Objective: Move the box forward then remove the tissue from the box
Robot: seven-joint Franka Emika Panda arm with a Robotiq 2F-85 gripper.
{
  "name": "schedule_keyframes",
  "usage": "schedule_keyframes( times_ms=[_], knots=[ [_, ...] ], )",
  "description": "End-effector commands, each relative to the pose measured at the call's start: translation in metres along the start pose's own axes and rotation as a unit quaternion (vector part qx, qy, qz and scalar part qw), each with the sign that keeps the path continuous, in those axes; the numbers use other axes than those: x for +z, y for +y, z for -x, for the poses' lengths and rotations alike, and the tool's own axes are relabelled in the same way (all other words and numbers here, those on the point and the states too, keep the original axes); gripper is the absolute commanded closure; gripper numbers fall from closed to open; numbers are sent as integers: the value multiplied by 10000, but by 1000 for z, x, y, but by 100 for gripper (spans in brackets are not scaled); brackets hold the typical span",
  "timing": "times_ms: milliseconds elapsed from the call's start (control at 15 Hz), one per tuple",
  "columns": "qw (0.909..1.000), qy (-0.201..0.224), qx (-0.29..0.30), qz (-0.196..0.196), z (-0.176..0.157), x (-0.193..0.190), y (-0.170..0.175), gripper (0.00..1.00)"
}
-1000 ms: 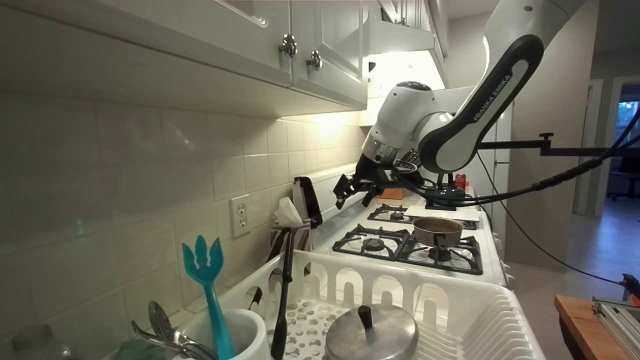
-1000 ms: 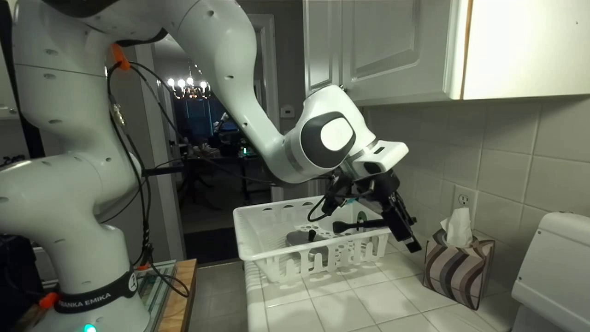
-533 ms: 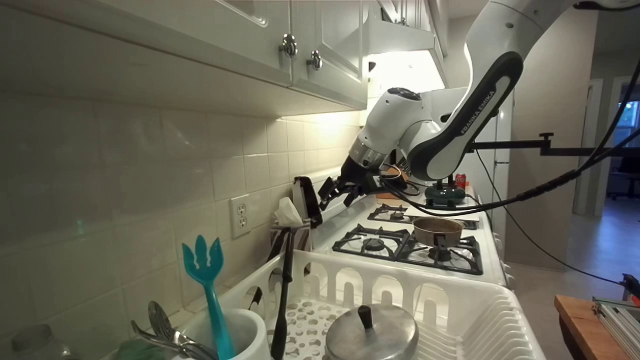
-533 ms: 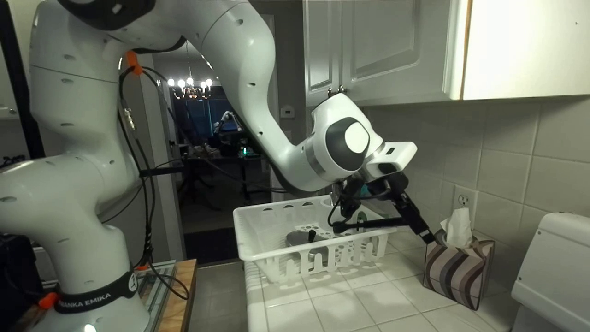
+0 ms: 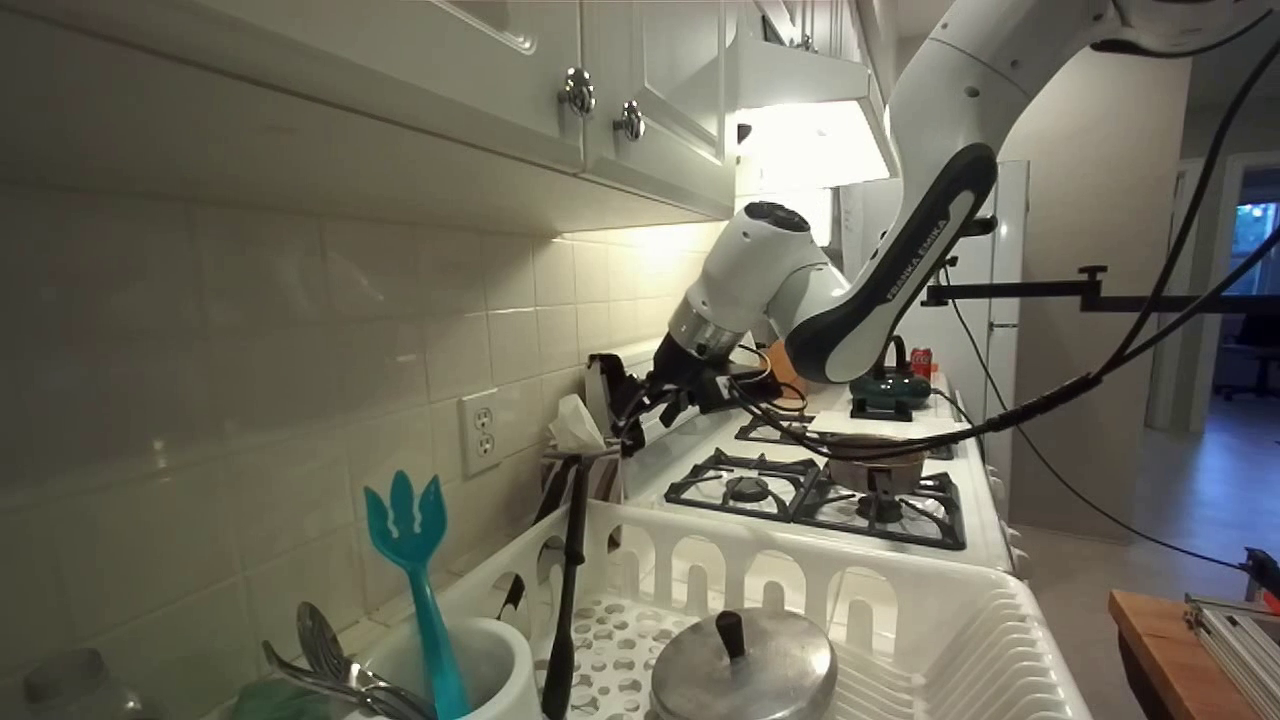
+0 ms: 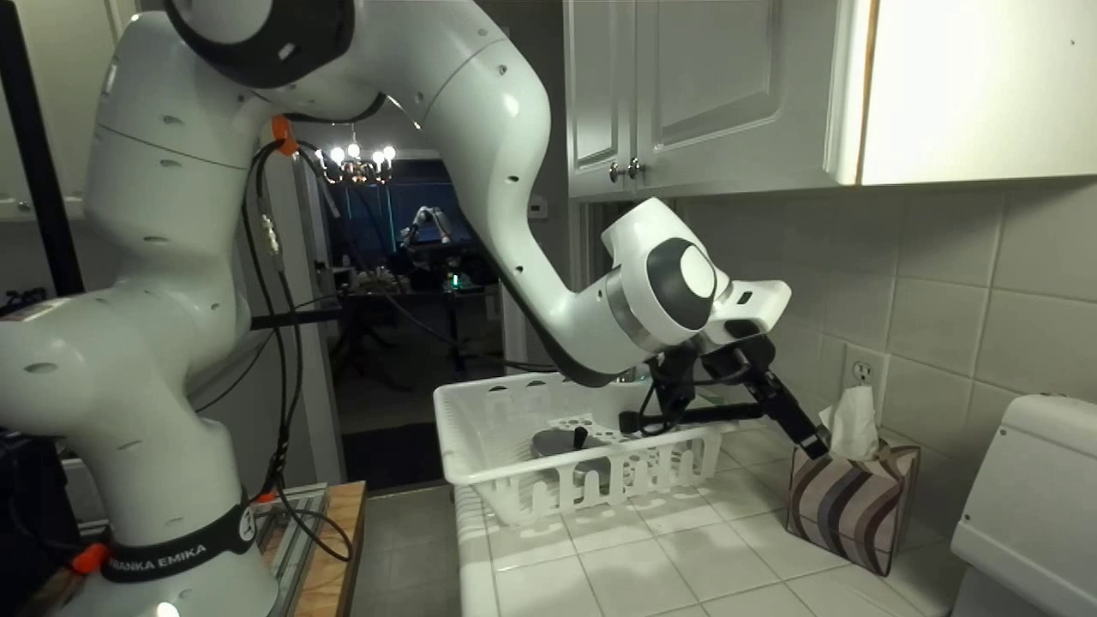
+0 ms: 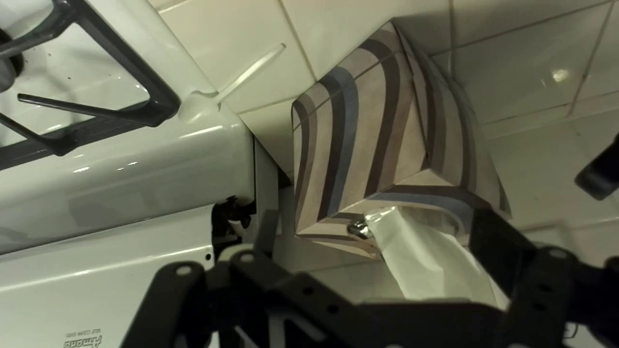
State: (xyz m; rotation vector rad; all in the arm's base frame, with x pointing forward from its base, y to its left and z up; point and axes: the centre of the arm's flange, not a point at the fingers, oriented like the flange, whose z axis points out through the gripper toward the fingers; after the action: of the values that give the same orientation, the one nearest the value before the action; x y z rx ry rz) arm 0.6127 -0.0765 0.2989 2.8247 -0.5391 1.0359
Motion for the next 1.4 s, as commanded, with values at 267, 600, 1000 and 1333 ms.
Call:
schedule_keyframes(
  times_ms=[267, 600, 1000, 1333],
  knots=[
    [9988, 228, -264, -356, -5, 46, -23, 0],
    [9970, 450, -437, -455, -21, 56, -39, 0],
    [9962, 407, -553, -536, -27, 73, -56, 0],
    [9969, 103, -665, -420, -17, 80, -57, 0]
  ],
)
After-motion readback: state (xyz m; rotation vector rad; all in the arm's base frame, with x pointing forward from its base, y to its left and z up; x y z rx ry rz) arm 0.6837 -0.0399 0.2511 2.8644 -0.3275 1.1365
